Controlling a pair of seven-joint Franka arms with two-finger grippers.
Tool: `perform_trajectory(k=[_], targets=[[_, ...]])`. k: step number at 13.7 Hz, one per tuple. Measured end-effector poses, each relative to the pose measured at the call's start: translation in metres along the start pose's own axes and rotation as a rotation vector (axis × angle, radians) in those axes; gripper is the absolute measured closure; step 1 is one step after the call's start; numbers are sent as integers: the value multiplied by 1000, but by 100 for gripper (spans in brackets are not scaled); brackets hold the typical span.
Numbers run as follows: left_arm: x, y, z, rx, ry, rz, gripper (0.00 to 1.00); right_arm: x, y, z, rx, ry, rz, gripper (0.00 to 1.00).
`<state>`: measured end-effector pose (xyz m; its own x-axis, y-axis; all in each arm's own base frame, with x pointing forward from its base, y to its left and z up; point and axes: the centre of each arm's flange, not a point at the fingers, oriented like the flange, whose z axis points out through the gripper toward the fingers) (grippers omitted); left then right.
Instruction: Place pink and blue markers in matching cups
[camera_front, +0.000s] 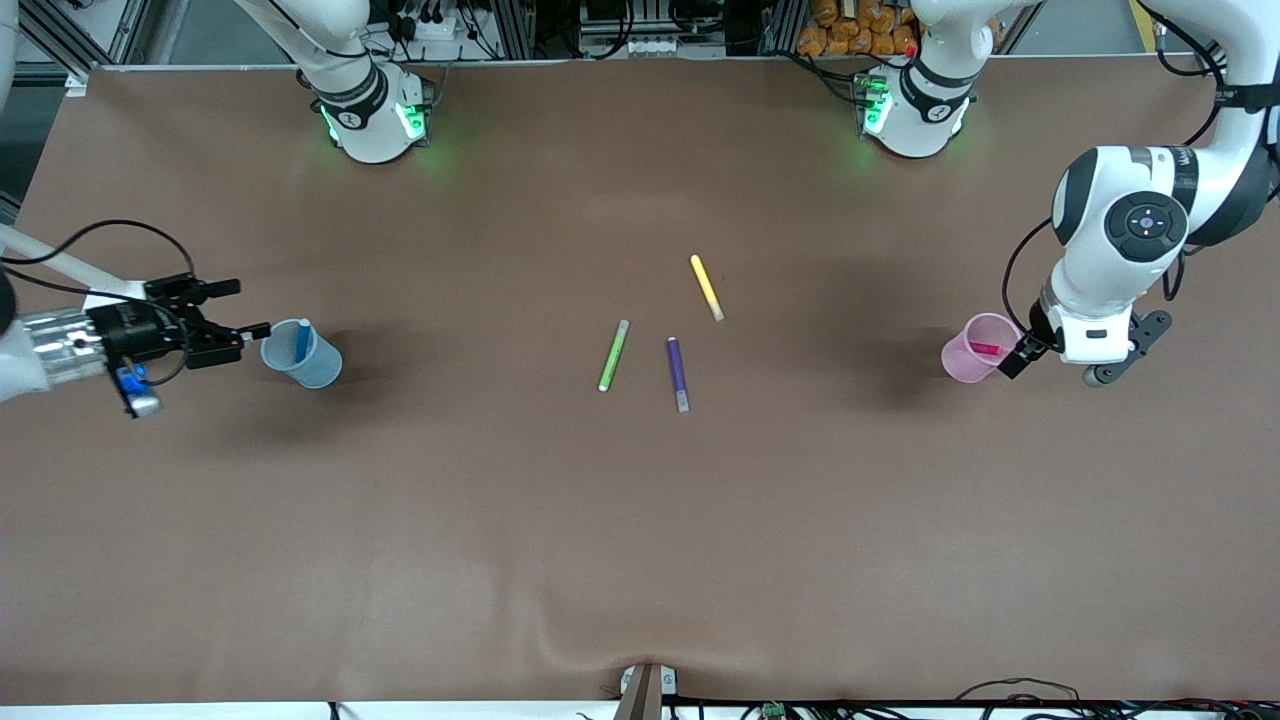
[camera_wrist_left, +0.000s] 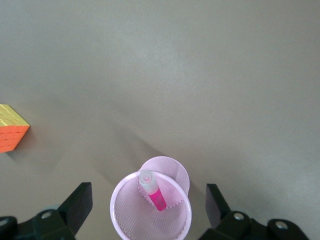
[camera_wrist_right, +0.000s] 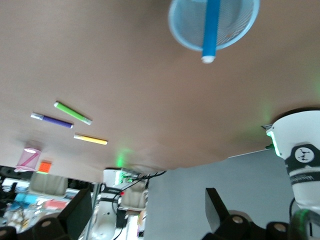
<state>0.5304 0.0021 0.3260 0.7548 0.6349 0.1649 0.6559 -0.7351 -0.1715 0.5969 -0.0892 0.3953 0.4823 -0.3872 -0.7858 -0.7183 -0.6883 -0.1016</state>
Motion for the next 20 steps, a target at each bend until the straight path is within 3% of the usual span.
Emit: perform_trajectory(k=[5, 7, 13, 16, 20], targets=[[15, 17, -50, 31, 2, -4, 0, -83, -53, -53, -174, 246, -91, 0], [23, 19, -65, 12, -22, -17, 0, -108, -63, -67, -196, 314, -114, 0], [48, 13, -121, -11, -67, 62, 0, -141, -83, -73, -202, 370, -171, 0], [68, 1, -166, -42, -68, 107, 0, -149, -90, -74, -251, 435, -175, 0], [88, -21, -204, -77, -86, 246, 0, -172, -79, -94, -248, 488, -153, 0]])
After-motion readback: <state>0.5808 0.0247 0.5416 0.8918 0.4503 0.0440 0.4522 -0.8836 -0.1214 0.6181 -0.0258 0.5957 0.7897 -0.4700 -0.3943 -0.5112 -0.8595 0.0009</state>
